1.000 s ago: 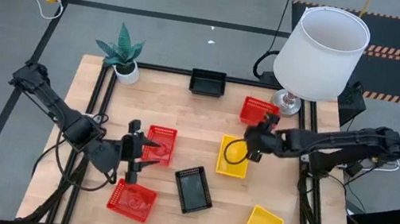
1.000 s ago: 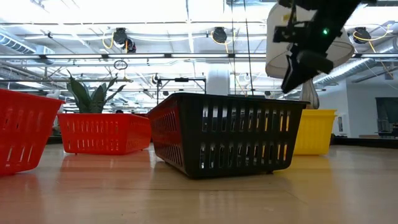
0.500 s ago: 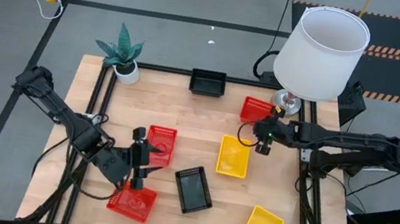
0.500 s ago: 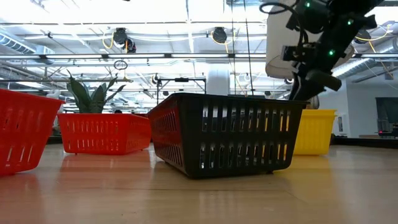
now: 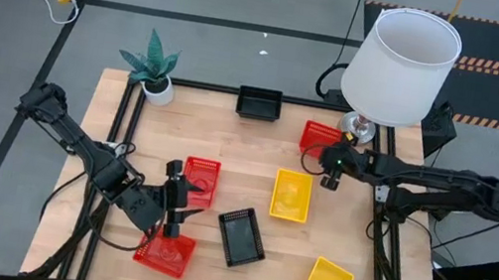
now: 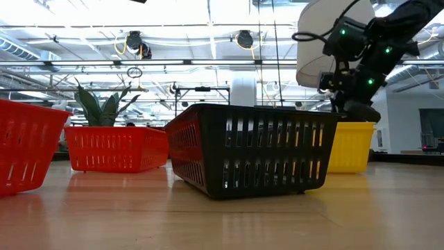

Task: Stack baskets by color
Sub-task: Stack the top red basket on the middle red basket

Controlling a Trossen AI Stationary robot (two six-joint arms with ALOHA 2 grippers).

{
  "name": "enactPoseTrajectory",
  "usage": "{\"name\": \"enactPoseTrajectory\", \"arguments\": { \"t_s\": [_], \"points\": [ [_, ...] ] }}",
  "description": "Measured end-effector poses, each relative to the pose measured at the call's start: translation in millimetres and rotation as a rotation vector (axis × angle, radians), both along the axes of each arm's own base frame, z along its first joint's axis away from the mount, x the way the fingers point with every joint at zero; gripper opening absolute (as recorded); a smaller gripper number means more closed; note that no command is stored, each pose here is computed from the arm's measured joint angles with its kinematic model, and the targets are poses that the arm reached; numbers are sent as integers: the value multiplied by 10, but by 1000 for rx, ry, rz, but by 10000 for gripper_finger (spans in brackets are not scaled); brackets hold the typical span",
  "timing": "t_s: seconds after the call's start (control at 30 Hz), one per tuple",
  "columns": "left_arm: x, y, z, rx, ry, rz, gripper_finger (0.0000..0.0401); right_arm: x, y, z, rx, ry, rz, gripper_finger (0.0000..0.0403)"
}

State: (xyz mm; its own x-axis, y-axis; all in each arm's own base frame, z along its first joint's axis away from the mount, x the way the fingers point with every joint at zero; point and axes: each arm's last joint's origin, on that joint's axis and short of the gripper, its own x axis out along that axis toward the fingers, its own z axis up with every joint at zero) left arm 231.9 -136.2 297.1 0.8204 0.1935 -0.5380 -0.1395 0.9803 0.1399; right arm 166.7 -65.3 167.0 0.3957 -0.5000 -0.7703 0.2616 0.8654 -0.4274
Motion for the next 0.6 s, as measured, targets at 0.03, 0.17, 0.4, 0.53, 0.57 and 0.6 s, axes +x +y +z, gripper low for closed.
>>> {"name": "enactPoseTrajectory", "arguments": {
  "t_s": [0.03, 0.17, 0.4, 0.53, 0.57, 0.6],
  "points": [
    [2, 5, 0, 0, 0, 2, 225, -16, -5, -23, 0, 11, 2, 169],
    [7, 11, 0, 1, 0, 4, 225, -46, -26, -73, 10, 13, -7, 156],
    [16, 26, 1, 35, 7, -12, 225, -64, -30, -113, 18, 9, -6, 116],
    [34, 57, 1, 43, 9, -4, 225, -99, -17, -176, 25, 27, -7, 74],
    [38, 65, 1, 48, 11, -4, 225, -111, -13, -194, 27, 33, -7, 63],
    [43, 74, 1, 56, 13, -6, 225, -120, -10, -210, 29, 38, -7, 51]
  ]
}}
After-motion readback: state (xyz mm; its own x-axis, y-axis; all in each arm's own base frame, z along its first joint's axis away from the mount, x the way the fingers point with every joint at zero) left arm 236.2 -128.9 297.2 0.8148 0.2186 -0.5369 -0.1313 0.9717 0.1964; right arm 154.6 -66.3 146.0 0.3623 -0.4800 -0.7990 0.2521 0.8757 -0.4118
